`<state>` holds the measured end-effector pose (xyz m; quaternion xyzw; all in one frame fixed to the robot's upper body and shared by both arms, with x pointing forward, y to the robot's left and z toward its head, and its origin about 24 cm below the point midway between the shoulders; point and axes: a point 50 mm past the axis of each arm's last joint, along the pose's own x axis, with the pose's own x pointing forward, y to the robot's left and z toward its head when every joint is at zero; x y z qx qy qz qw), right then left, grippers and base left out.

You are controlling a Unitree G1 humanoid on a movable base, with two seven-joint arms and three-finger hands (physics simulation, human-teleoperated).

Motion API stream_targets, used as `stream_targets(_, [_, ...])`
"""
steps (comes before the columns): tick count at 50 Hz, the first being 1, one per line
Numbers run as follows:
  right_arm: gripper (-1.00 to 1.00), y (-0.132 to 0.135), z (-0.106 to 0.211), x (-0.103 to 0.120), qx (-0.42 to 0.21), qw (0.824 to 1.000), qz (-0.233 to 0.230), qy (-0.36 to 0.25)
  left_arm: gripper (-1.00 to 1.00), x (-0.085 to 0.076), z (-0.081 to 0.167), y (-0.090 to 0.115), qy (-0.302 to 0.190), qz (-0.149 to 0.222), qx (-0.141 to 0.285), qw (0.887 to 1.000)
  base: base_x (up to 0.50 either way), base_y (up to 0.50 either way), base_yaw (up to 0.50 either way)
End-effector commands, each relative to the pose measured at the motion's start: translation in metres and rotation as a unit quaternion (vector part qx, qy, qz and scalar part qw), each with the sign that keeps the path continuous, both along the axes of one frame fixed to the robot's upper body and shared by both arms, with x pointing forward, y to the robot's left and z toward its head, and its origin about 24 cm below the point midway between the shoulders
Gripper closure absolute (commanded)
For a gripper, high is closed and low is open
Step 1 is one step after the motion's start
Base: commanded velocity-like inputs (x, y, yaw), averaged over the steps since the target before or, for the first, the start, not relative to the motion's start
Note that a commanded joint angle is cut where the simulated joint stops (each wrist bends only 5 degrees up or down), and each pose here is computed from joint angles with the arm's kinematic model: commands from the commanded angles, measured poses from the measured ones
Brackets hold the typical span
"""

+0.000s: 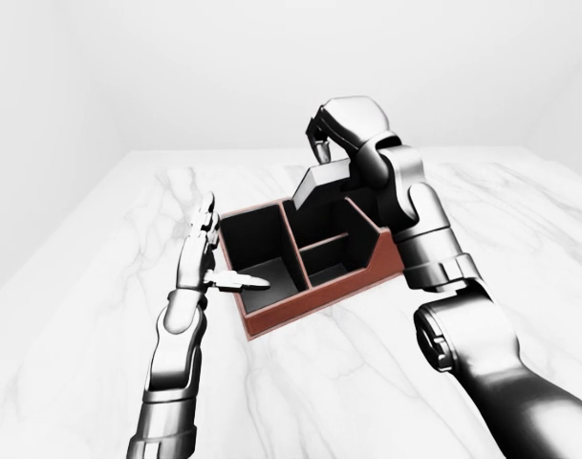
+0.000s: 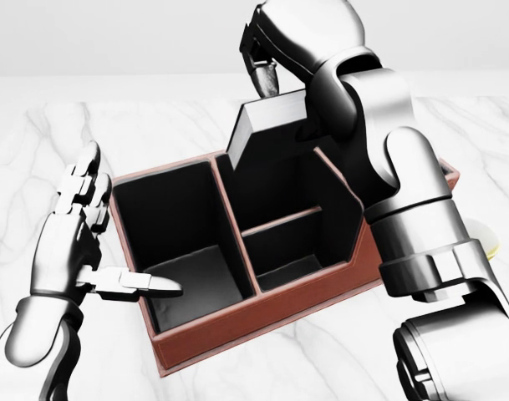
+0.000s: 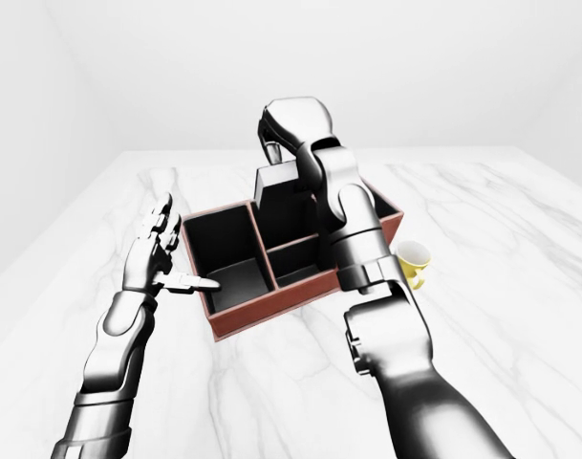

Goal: Pick up the book and place it in the front compartment of the caddy.

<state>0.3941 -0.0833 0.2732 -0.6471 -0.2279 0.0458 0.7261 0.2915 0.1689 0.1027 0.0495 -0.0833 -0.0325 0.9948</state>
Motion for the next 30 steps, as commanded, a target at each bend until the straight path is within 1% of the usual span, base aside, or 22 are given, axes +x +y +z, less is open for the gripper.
stream_targets(1, [1.0,-0.002,-0.004,0.001,0.0,1.0,-0.009,-0.009,-1.0,0.0,-0.002,0.0,0.004,0.001,-0.002,1.0,0.0,0.0,0.0])
stream_targets(16, [1.0,-0.009,-0.012,0.008,-0.004,1.0,-0.028,-0.009,-1.0,-0.001,-0.003,0.0,0.005,0.003,-0.002,1.0,0.0,0.0,0.0])
stream_targets(30, [1.0,-0.007,-0.018,0.01,-0.003,1.0,-0.029,-0.004,-1.0,-0.002,-0.002,0.001,0.003,0.005,-0.002,1.0,0.0,0.0,0.0])
